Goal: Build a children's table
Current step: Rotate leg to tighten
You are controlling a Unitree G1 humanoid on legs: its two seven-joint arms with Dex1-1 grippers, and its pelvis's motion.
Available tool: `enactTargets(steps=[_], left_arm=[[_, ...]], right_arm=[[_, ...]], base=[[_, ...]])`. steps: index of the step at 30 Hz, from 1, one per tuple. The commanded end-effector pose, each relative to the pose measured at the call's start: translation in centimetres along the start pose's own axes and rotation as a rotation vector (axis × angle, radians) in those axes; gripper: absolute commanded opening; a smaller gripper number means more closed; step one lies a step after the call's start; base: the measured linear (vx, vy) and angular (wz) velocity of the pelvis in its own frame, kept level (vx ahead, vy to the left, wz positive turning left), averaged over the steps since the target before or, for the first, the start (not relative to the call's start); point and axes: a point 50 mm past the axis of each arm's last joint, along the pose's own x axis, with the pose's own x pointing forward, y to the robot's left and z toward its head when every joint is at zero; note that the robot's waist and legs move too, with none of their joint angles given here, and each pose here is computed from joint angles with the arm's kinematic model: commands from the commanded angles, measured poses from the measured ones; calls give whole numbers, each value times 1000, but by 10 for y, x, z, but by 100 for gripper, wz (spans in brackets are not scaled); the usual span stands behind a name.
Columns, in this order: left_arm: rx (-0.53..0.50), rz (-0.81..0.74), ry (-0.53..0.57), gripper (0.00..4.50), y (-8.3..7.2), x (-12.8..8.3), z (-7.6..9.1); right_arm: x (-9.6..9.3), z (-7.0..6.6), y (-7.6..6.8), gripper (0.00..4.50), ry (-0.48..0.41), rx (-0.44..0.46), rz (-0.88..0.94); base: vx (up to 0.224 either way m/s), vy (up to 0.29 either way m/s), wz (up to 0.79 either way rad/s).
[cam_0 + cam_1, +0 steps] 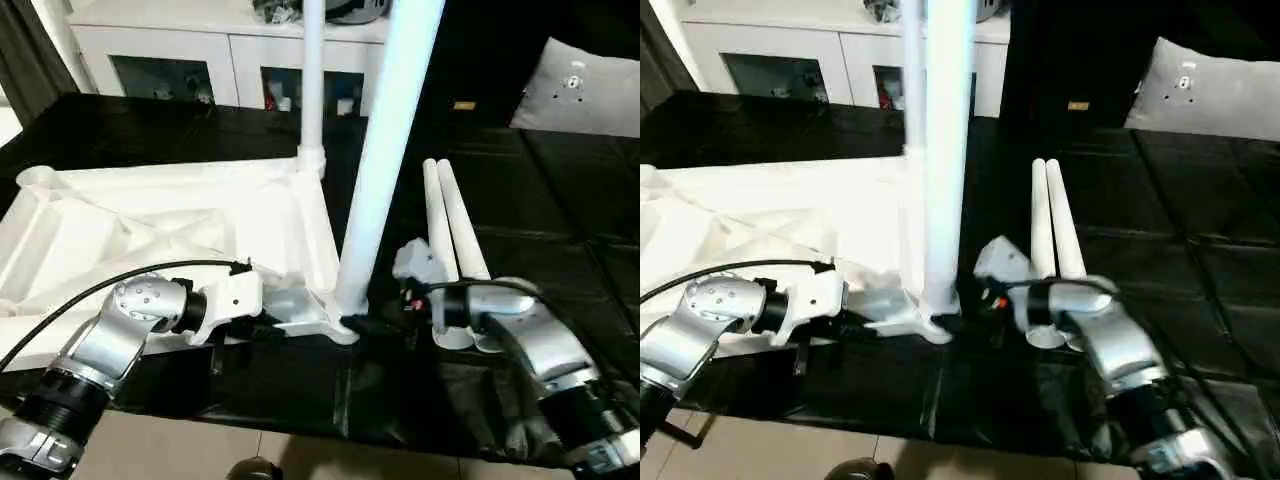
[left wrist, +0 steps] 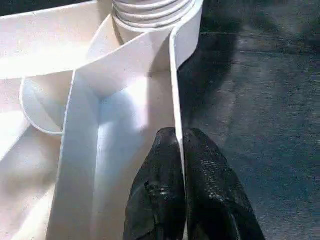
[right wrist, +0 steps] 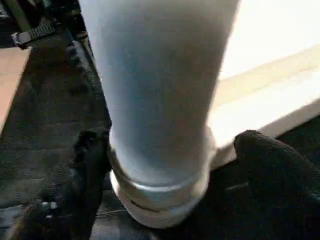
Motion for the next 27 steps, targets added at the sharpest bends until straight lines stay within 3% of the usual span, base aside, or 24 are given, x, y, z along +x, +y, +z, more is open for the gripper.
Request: enactTargets(steps=[1, 5, 6, 10, 11, 18, 26, 27], left_arm=[[70, -54, -35, 0, -3, 6, 13], [71, -61, -33, 0, -4, 6, 12], [71, -62, -34, 0, -4, 6, 12], [63, -63, -31, 0, -5, 5, 9], [62, -63, -30, 0, -5, 5, 9], [12, -45, -58, 0, -8, 5, 8], [-178, 159, -93, 0, -15, 19, 12], [-243, 227, -109, 0, -16, 26, 18]], right_arm=[[2, 3, -1, 372, 4, -4, 26], [5, 0, -1, 359, 3, 11, 41], [5, 0, -1, 333, -1, 15, 42], [6, -3, 0, 317, -3, 27, 50], [6, -3, 0, 292, -3, 28, 50], [11, -6, 2, 275, -23, 61, 24], [52, -14, -5, 275, -70, 242, -336], [63, -15, -5, 275, -82, 302, -391]], base=[[0, 0, 0], [0, 0, 0], [0, 0, 0], [0, 0, 0], [0, 0, 0], [0, 0, 0], [0, 0, 0], [0, 0, 0]])
